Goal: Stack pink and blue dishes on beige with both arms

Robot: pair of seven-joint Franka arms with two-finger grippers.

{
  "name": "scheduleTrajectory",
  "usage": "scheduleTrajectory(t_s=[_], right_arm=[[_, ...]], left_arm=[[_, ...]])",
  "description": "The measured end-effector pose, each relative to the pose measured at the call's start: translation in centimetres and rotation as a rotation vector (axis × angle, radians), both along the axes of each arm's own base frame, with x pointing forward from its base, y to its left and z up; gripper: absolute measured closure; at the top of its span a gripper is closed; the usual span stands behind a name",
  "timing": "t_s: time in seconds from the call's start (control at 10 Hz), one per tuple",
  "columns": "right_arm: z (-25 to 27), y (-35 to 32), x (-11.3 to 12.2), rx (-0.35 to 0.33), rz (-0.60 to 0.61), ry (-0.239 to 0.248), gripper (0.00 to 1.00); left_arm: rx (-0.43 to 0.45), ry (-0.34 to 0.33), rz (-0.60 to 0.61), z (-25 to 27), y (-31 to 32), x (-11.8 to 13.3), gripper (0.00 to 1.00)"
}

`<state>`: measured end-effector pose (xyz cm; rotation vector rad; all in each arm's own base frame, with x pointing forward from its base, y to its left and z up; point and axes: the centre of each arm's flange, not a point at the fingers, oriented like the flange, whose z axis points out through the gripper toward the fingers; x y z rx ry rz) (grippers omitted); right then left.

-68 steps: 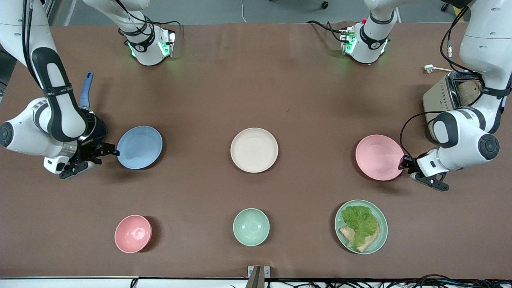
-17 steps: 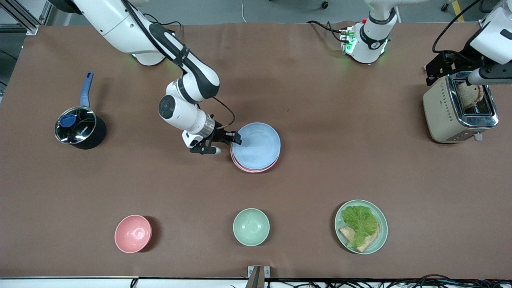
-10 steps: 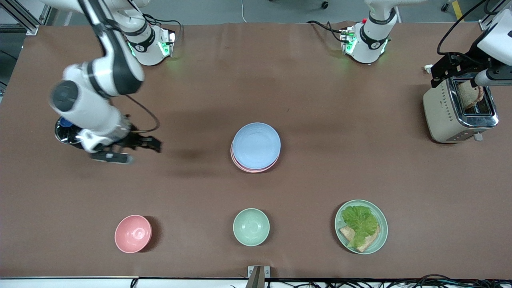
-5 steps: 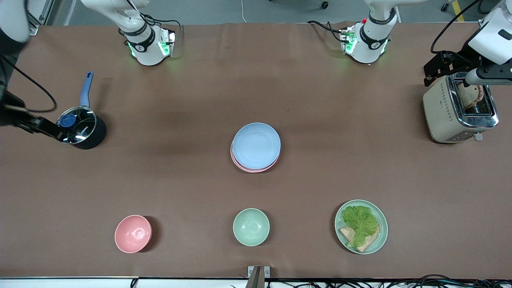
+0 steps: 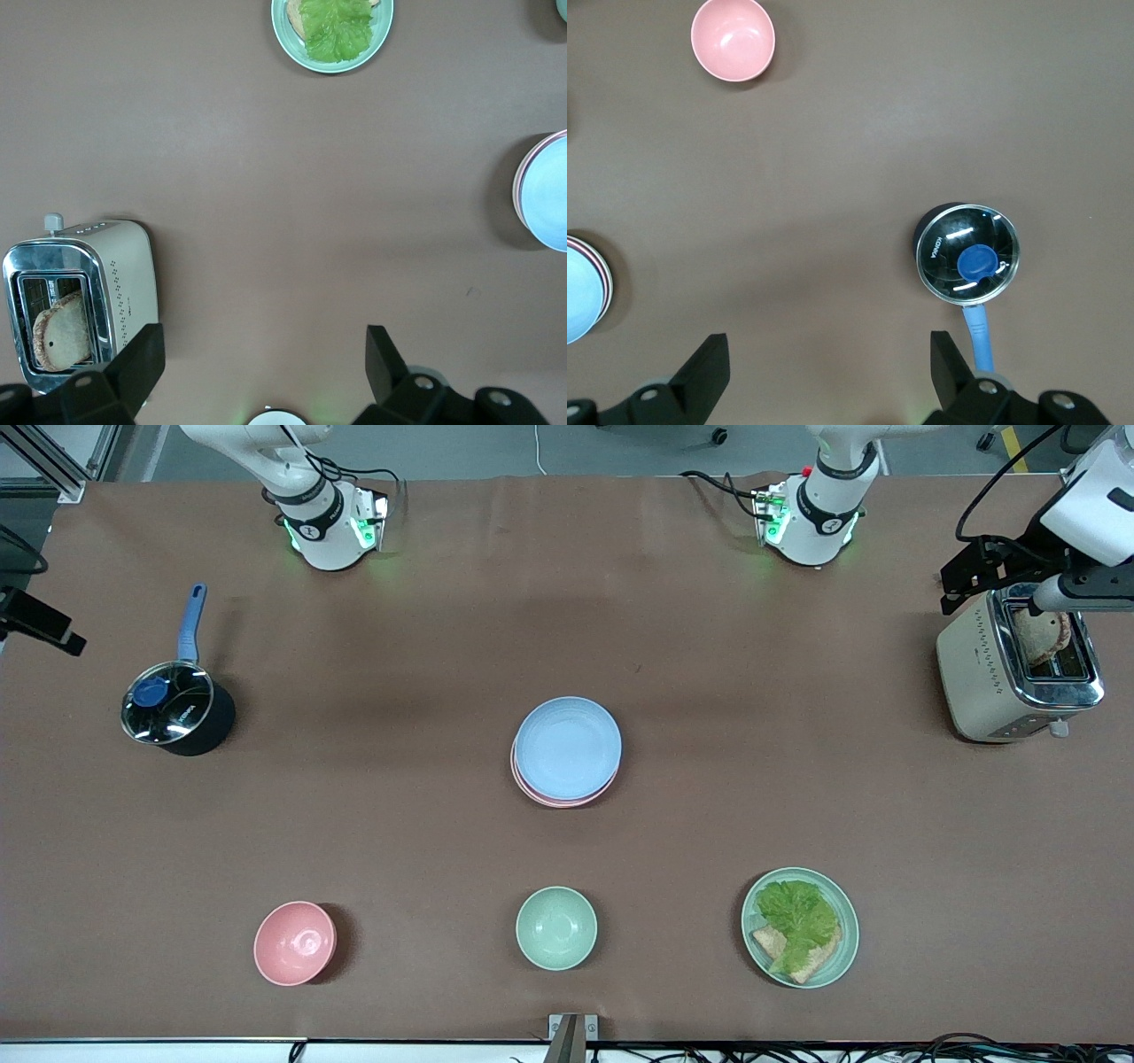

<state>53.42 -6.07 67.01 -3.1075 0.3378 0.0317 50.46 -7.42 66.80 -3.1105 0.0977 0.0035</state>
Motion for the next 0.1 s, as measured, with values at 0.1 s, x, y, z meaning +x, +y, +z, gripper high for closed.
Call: scheduleTrajectory(t_s=[0.1], right_arm=[[0.01, 0.03, -0.03, 0.0, 0.002, 0.003, 0.0]], left_arm=[[0.0, 0.0, 0.0, 0.09, 0.0, -0.02, 0.0]])
